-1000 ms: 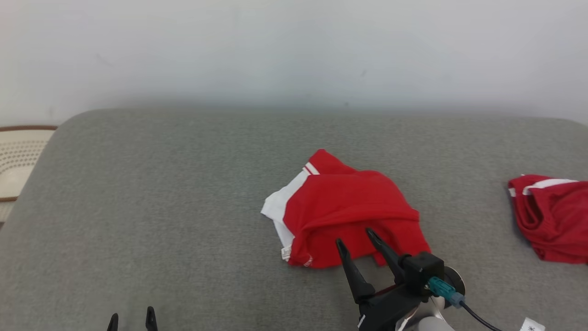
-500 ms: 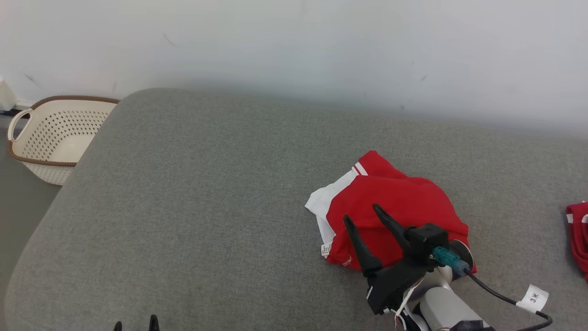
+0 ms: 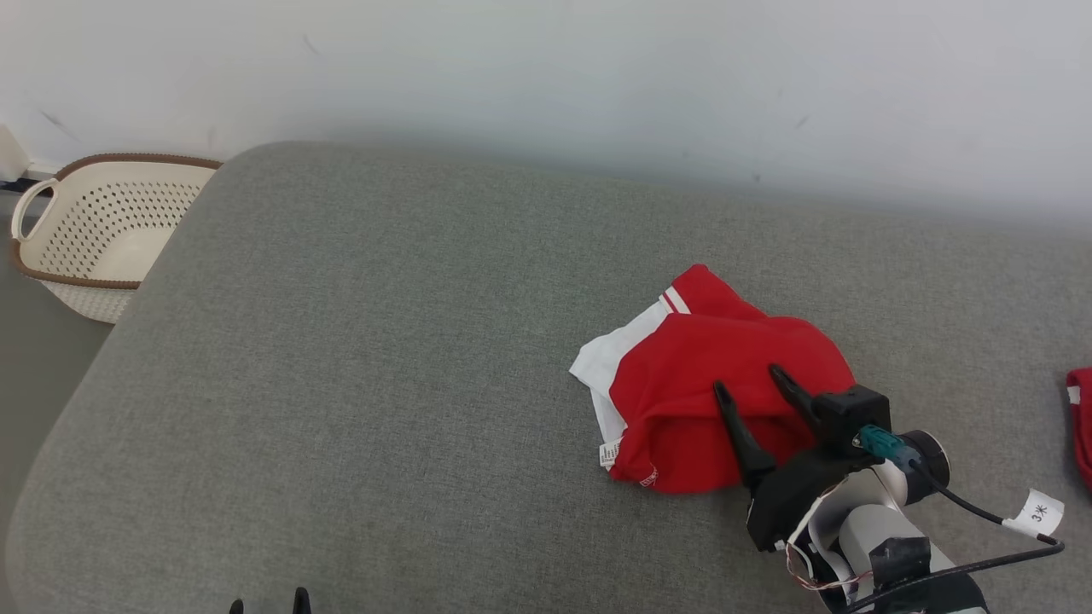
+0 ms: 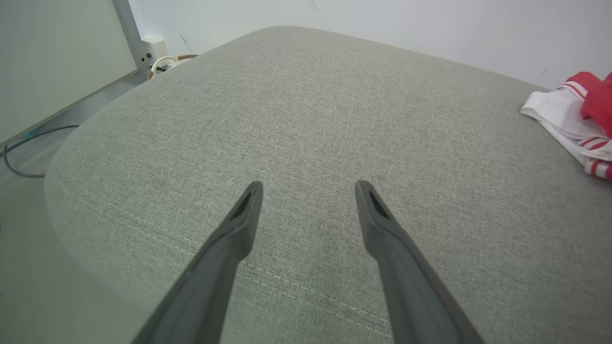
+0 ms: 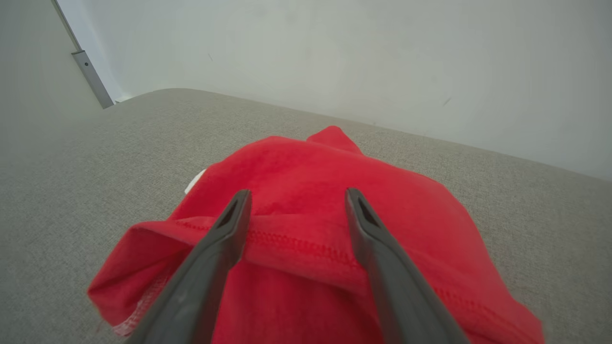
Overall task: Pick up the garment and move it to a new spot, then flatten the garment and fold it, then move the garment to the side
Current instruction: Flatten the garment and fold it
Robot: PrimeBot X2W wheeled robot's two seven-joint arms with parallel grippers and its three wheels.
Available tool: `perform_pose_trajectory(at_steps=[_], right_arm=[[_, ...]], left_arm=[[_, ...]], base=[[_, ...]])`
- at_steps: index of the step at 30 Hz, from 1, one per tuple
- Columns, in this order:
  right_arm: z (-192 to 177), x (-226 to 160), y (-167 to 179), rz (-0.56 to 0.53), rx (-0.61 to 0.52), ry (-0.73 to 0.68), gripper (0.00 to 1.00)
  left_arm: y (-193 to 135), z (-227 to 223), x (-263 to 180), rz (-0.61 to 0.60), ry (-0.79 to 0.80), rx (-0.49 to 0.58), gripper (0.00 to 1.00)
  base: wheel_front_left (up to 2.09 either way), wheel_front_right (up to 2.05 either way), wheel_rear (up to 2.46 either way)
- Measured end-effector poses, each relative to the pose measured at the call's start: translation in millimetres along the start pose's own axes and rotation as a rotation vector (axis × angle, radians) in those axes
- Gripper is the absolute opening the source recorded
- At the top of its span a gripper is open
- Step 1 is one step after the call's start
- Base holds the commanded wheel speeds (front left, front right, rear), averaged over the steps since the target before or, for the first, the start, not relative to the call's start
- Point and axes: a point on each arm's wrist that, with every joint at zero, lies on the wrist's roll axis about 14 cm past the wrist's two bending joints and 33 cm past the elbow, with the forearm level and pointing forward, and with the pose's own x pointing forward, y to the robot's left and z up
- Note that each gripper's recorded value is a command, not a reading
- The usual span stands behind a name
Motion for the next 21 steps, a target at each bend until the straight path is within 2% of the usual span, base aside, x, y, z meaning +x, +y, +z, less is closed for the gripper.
perform_pose_trajectory(at_steps=[9, 15, 16, 17, 18, 20, 21], right_arm=[[-35.6, -13.6, -8.3, 0.015, -0.021, 0.111, 1.00], [-50.2, -21.2, 2.3, 0.065, -0.034, 0.155, 1.00], [-50.7, -21.8, 3.8, 0.072, -0.034, 0.156, 0.96], [-52.0, -22.8, 4.7, 0.074, -0.029, 0.159, 0.80], [-53.3, -23.8, 5.3, 0.076, -0.025, 0.163, 0.54], [-58.0, -26.5, 5.7, 0.076, -0.019, 0.177, 0.29], [-60.4, -27.9, 5.7, 0.075, -0.016, 0.184, 0.20]], left_arm=[[-9.2, -7.4, 6.9, -0.031, 0.025, 0.006, 1.00], [-16.6, -9.4, 9.8, -0.051, 0.031, 0.003, 1.00], [-17.2, -9.1, 10.4, -0.053, 0.030, 0.002, 1.00], [-17.8, -8.9, 11.0, -0.054, 0.030, 0.002, 1.00], [-18.5, -8.7, 11.7, -0.055, 0.029, -0.001, 1.00], [-19.9, -7.4, 13.3, -0.059, 0.025, -0.004, 1.00], [-20.0, -7.3, 13.8, -0.059, 0.025, -0.005, 1.00]], base=[[0.00, 0.00, 0.00], [0.00, 0.00, 0.00], [0.00, 0.00, 0.00], [0.00, 0.00, 0.00], [0.00, 0.00, 0.00], [0.00, 0.00, 0.00], [0.00, 0.00, 0.00]])
